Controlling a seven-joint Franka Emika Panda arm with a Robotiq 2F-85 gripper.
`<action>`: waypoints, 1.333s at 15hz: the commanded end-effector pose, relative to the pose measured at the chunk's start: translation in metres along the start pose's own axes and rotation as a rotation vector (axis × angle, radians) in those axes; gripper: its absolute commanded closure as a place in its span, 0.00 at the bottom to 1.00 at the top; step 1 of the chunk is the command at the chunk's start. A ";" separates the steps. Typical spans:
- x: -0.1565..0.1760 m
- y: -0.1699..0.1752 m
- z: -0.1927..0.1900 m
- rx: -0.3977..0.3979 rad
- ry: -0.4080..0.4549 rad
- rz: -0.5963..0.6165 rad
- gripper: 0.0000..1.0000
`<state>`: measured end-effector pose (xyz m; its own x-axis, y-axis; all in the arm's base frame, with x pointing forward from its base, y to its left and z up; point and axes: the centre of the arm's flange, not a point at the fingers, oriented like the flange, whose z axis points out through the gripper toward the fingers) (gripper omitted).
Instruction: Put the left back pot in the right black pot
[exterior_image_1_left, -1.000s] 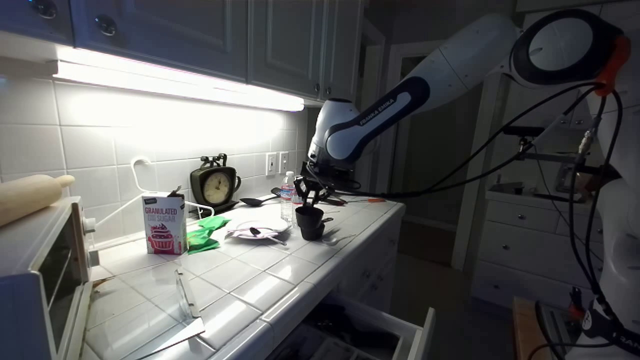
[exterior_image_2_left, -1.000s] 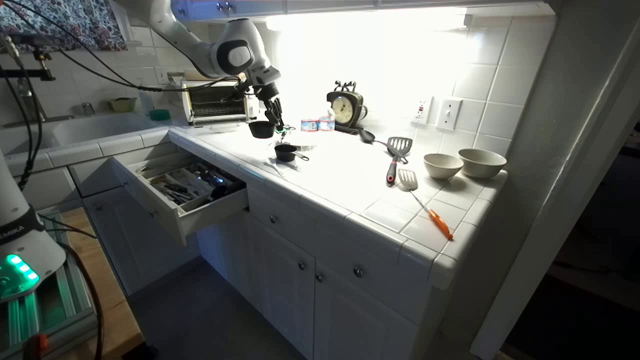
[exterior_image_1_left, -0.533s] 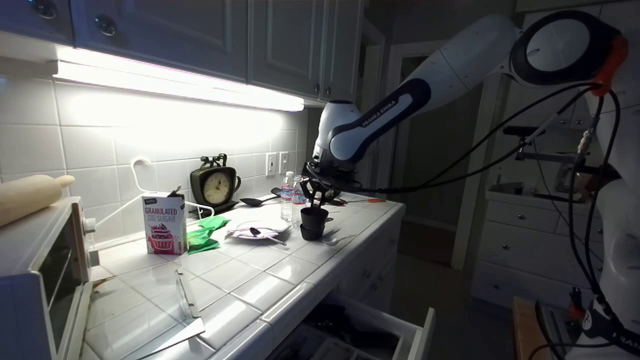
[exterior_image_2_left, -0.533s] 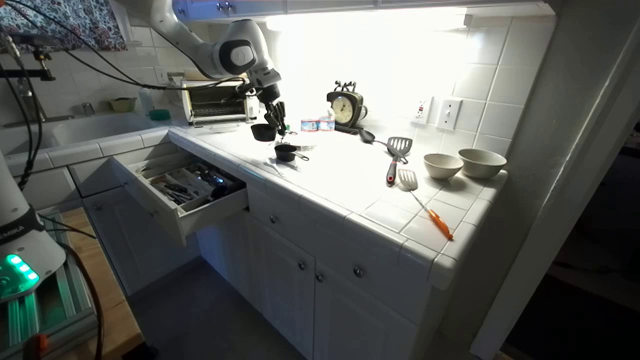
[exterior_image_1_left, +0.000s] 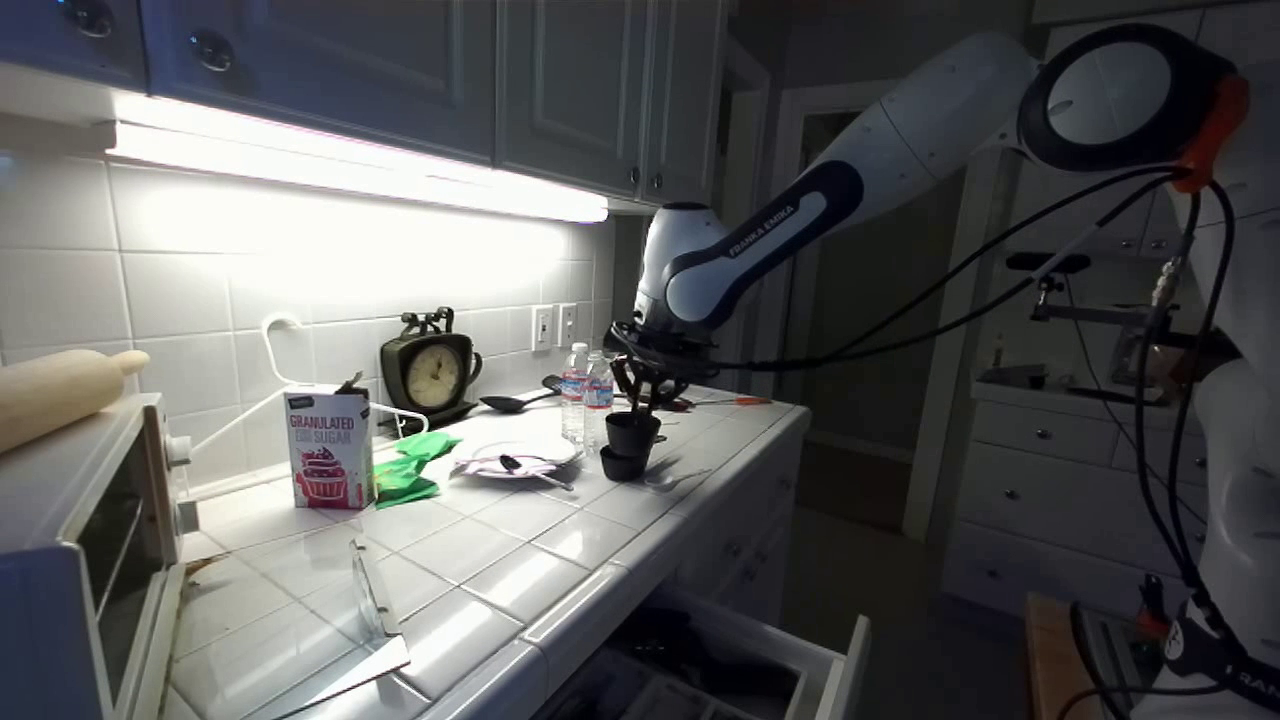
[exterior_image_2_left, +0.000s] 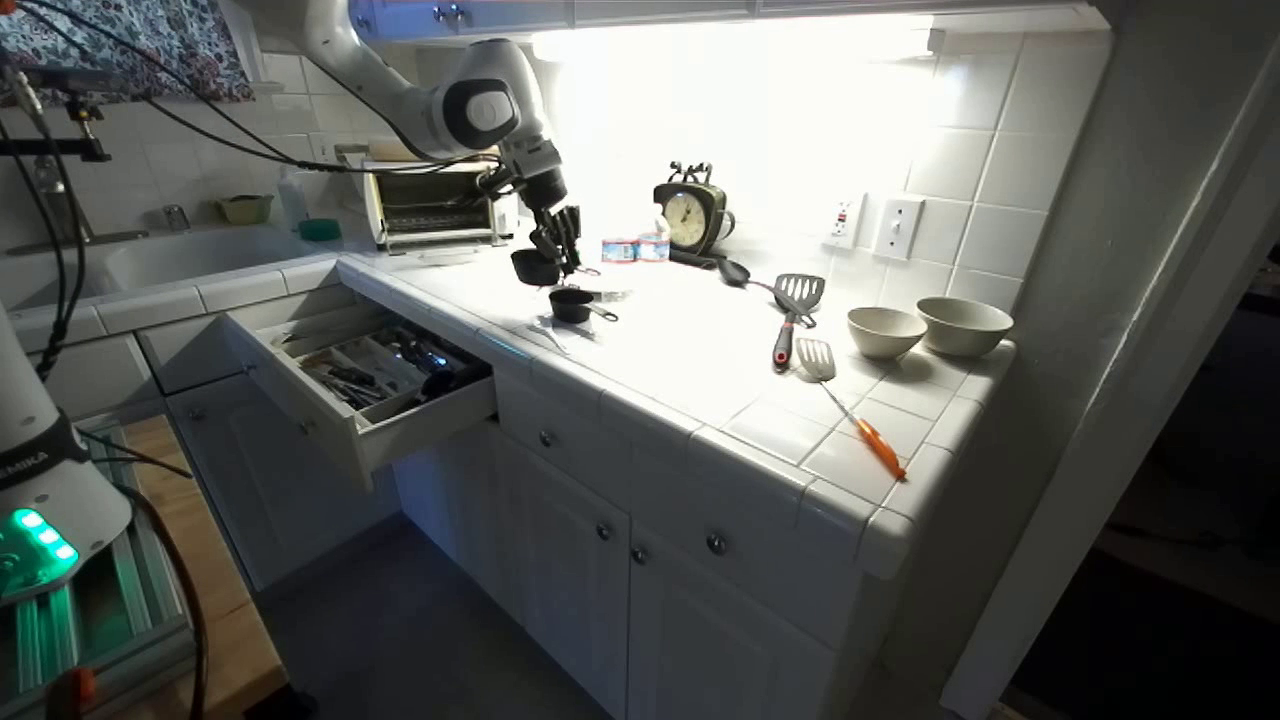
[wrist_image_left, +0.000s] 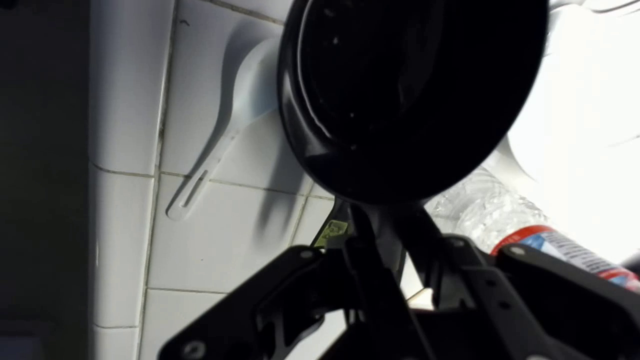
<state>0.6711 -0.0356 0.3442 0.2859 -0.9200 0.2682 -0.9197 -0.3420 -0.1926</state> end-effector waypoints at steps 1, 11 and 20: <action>0.003 0.007 -0.001 -0.023 0.030 0.076 0.94; 0.014 0.005 0.017 -0.042 0.071 0.216 0.94; 0.020 -0.002 0.024 -0.045 0.073 0.290 0.94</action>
<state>0.6743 -0.0575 0.3239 0.0260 -0.9654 0.2595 -0.9710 -0.0861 -0.2230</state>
